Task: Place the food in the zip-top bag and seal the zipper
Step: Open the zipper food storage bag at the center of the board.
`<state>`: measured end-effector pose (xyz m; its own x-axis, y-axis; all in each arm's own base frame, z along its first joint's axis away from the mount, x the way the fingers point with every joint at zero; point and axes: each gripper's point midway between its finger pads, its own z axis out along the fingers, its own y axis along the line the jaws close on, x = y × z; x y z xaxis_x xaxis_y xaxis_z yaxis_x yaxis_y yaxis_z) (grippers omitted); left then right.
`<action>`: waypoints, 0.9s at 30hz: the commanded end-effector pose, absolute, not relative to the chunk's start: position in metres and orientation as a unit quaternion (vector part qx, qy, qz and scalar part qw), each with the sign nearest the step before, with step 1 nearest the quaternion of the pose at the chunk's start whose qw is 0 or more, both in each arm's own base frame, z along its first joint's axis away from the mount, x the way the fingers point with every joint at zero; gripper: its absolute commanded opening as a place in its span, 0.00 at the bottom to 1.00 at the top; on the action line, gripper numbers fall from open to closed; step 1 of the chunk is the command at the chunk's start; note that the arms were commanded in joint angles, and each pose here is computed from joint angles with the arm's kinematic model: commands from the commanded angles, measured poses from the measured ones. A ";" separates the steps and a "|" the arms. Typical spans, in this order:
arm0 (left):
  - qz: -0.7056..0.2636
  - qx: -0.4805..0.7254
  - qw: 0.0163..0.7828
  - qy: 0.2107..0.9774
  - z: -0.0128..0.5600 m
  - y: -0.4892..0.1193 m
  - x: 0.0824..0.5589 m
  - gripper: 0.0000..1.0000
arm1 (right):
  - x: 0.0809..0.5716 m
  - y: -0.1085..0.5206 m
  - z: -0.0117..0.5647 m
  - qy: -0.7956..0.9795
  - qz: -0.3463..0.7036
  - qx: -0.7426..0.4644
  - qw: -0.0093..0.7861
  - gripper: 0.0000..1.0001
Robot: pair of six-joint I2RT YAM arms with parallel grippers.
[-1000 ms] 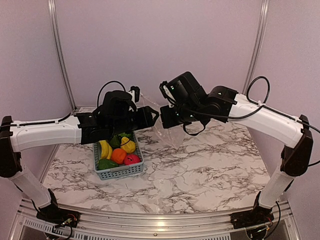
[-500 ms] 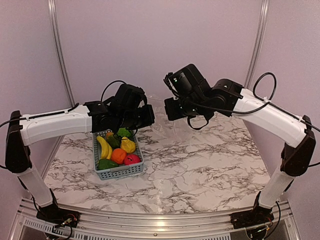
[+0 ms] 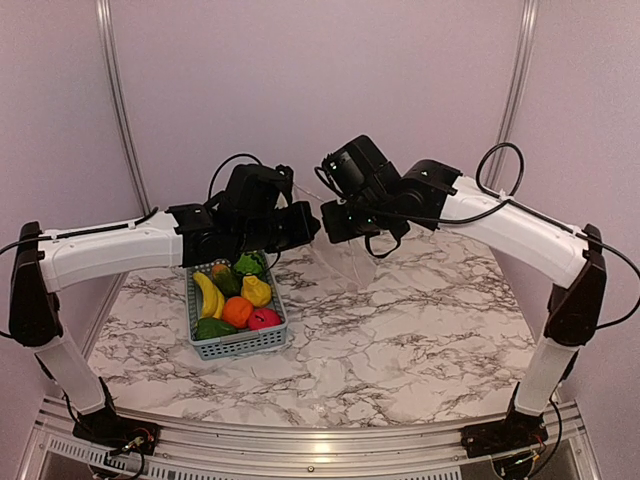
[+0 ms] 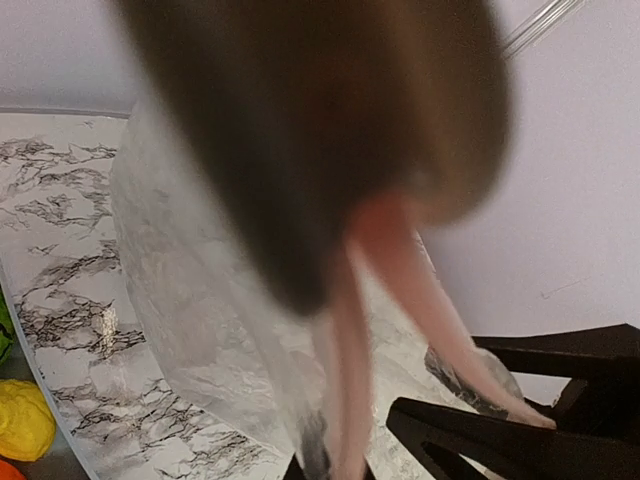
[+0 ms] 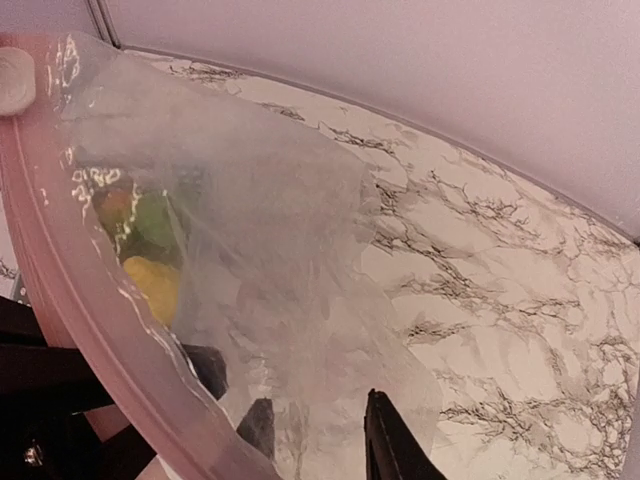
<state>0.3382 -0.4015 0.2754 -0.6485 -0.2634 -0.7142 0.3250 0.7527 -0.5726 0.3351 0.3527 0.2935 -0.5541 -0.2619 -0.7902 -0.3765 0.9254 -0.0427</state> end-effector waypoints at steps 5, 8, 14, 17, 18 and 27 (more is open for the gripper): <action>-0.363 0.021 0.424 0.829 0.285 -0.399 0.336 0.00 | 0.346 0.336 0.313 0.878 0.077 -0.159 0.445 0.12; -0.341 0.014 0.417 0.842 0.275 -0.395 0.338 0.00 | 0.346 0.329 0.332 0.869 0.074 -0.156 0.464 0.10; -0.324 0.009 0.417 0.849 0.272 -0.389 0.338 0.00 | 0.357 0.293 0.323 0.880 0.010 -0.125 0.457 0.00; -0.313 0.004 0.418 0.853 0.270 -0.384 0.339 0.00 | 0.363 0.276 0.319 0.887 0.014 -0.099 0.451 0.00; -0.314 0.003 0.418 0.852 0.271 -0.384 0.338 0.00 | 0.362 0.274 0.322 0.885 0.025 -0.096 0.456 0.00; -0.359 0.058 0.428 0.827 0.291 -0.403 0.332 0.11 | 0.348 0.303 0.303 0.885 0.116 -0.128 0.432 0.01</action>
